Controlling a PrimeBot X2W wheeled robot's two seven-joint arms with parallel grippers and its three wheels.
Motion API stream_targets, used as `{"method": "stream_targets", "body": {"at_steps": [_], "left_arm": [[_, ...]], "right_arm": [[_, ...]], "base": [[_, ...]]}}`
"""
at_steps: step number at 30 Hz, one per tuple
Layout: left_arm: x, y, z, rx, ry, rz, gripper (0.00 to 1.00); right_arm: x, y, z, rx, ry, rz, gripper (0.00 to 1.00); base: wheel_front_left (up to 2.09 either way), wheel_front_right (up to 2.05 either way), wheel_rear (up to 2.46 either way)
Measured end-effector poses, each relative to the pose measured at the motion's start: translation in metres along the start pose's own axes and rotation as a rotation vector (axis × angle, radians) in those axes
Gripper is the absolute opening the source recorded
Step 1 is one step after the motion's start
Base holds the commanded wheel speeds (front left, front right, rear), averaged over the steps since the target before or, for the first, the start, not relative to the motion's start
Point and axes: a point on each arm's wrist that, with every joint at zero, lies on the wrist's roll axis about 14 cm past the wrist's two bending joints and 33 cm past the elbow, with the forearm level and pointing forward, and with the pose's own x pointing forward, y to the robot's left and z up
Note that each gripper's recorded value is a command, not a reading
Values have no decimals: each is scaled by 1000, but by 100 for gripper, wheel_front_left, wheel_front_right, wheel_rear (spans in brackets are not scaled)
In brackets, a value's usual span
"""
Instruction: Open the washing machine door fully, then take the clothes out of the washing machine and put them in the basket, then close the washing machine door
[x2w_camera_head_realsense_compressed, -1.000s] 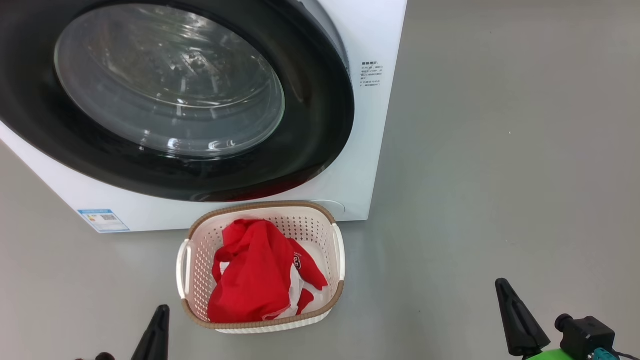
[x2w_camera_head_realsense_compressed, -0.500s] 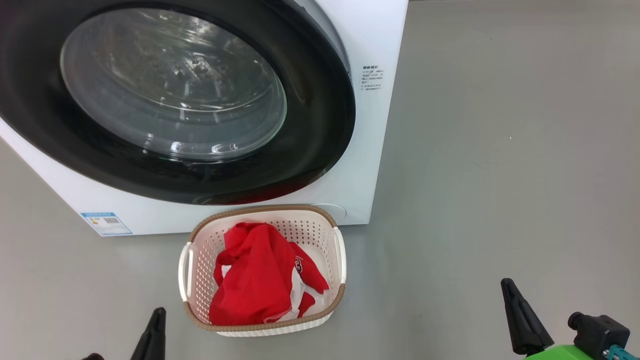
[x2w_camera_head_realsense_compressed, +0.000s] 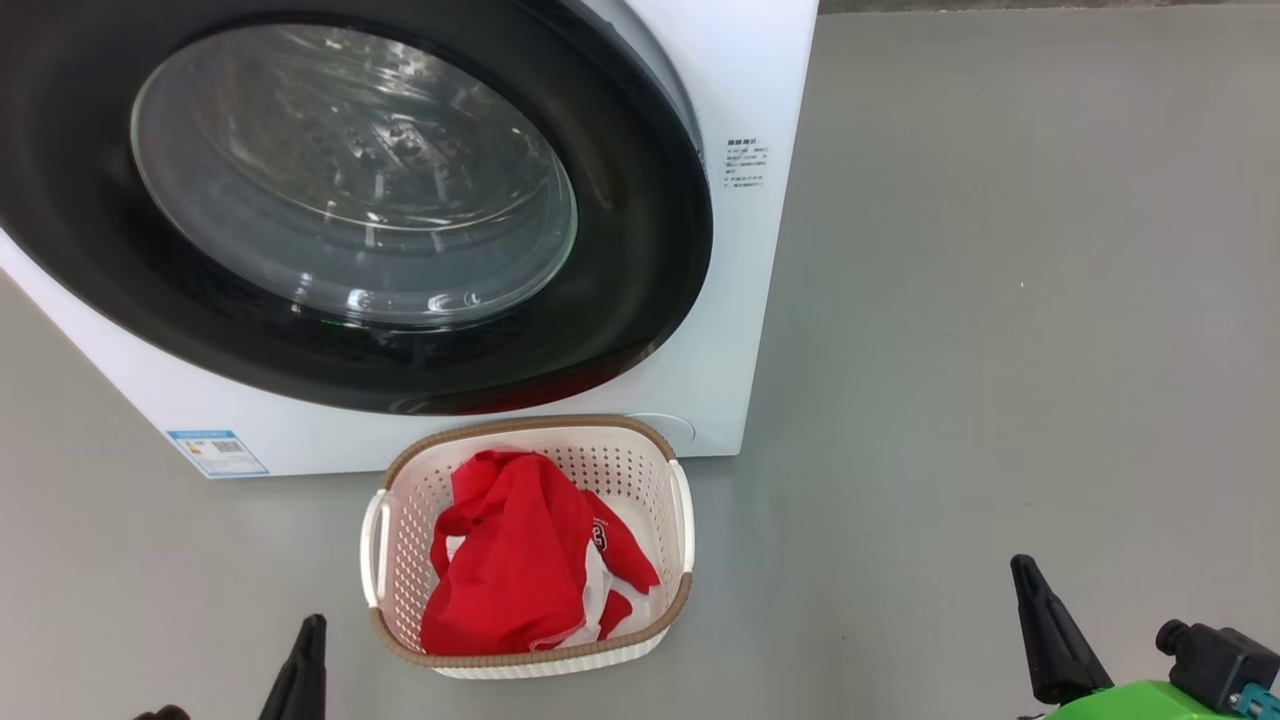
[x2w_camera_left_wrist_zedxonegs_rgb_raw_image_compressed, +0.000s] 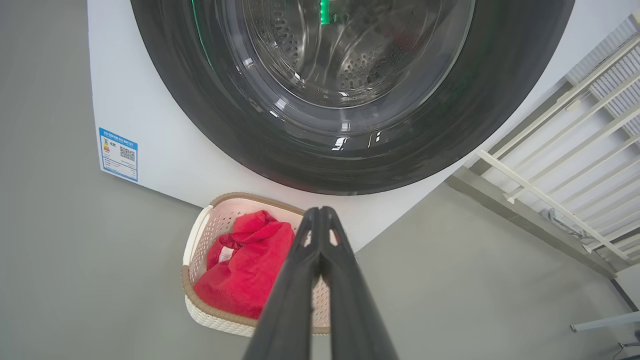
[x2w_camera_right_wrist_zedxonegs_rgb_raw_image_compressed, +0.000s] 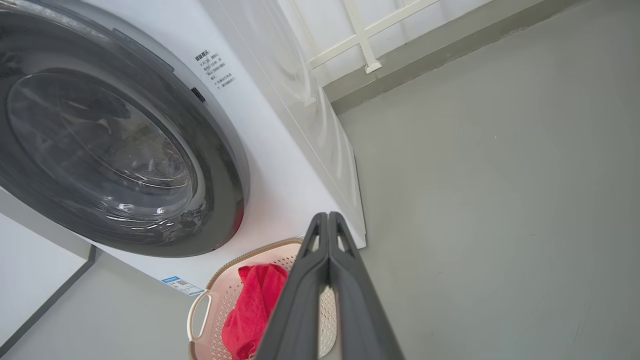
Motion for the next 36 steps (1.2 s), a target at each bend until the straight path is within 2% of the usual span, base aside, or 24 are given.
{"method": "stream_targets", "body": {"at_steps": [36], "left_arm": [[6, -6, 10, -377, -13, 14, 0]], "right_arm": [[13, 6, 18, 362, -16, 6, 0]], "base": [[0, 0, 0]]}}
